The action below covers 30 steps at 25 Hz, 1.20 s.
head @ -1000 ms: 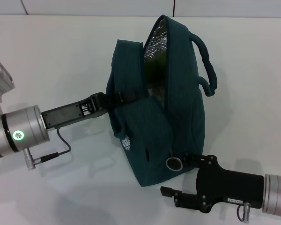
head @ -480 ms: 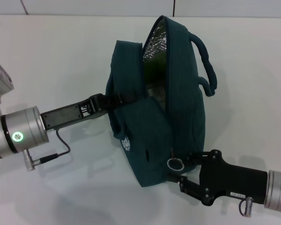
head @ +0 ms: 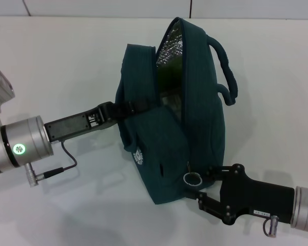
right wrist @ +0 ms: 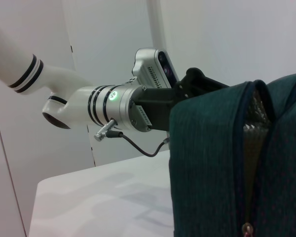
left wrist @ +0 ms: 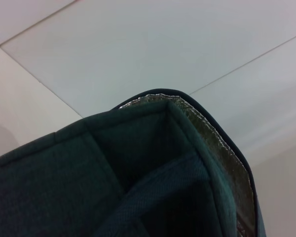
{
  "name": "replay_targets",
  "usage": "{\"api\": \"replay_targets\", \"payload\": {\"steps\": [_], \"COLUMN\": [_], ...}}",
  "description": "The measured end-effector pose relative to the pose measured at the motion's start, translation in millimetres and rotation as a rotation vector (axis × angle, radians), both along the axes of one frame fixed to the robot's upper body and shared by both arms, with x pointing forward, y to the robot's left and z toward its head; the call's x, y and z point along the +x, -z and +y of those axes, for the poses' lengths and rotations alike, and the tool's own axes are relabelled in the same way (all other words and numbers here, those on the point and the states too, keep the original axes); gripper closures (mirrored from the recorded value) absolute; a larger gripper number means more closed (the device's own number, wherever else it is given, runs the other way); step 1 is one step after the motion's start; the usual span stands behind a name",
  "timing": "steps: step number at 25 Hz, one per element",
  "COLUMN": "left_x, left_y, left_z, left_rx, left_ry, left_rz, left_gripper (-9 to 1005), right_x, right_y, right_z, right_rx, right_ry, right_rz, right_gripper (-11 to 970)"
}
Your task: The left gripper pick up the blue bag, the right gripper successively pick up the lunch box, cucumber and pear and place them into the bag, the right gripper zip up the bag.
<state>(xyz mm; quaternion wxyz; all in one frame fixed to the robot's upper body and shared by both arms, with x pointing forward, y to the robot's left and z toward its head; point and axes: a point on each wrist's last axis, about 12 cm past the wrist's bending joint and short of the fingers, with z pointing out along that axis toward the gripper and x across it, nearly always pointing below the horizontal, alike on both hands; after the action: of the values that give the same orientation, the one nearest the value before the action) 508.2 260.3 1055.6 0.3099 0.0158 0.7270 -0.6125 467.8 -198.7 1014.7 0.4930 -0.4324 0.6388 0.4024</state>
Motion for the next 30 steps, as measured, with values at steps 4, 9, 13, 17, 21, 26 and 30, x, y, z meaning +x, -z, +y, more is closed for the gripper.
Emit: {"api": "replay_targets", "payload": {"steps": [4, 9, 13, 17, 21, 26, 30], "left_x": [0.0, 0.8, 1.5, 1.9, 1.4, 0.4, 0.4], "left_y": [0.0, -0.6, -1.1, -1.4, -1.1, -0.4, -0.4], "left_z": [0.0, -0.4, -0.9, -1.1, -0.7, 0.0, 0.1], "left_rx": [0.0, -0.001, -0.001, -0.002, -0.002, -0.003, -0.003], "left_ry": [0.0, 0.001, 0.002, 0.002, 0.0, -0.003, -0.004], "left_rz": [0.0, -0.002, -0.004, -0.005, -0.004, -0.002, -0.002], "left_gripper": [929, 929, 928, 928, 929, 929, 928], "right_x": [0.9, 2.5, 3.1, 3.1, 2.1, -2.7, -6.0], "right_y": [-0.5, -1.5, -1.9, -1.9, -1.8, -5.8, -11.1], "right_z": [-0.5, -2.0, -2.4, -2.4, -4.9, -17.2, -24.1], "right_rx": [0.002, 0.012, 0.014, 0.014, 0.019, 0.074, 0.125], "right_ry": [0.006, 0.025, 0.031, 0.031, 0.041, 0.08, 0.088], "right_rz": [-0.002, -0.004, -0.012, -0.014, -0.012, -0.032, -0.066], "right_gripper": [625, 674, 768, 916, 953, 953, 953]}}
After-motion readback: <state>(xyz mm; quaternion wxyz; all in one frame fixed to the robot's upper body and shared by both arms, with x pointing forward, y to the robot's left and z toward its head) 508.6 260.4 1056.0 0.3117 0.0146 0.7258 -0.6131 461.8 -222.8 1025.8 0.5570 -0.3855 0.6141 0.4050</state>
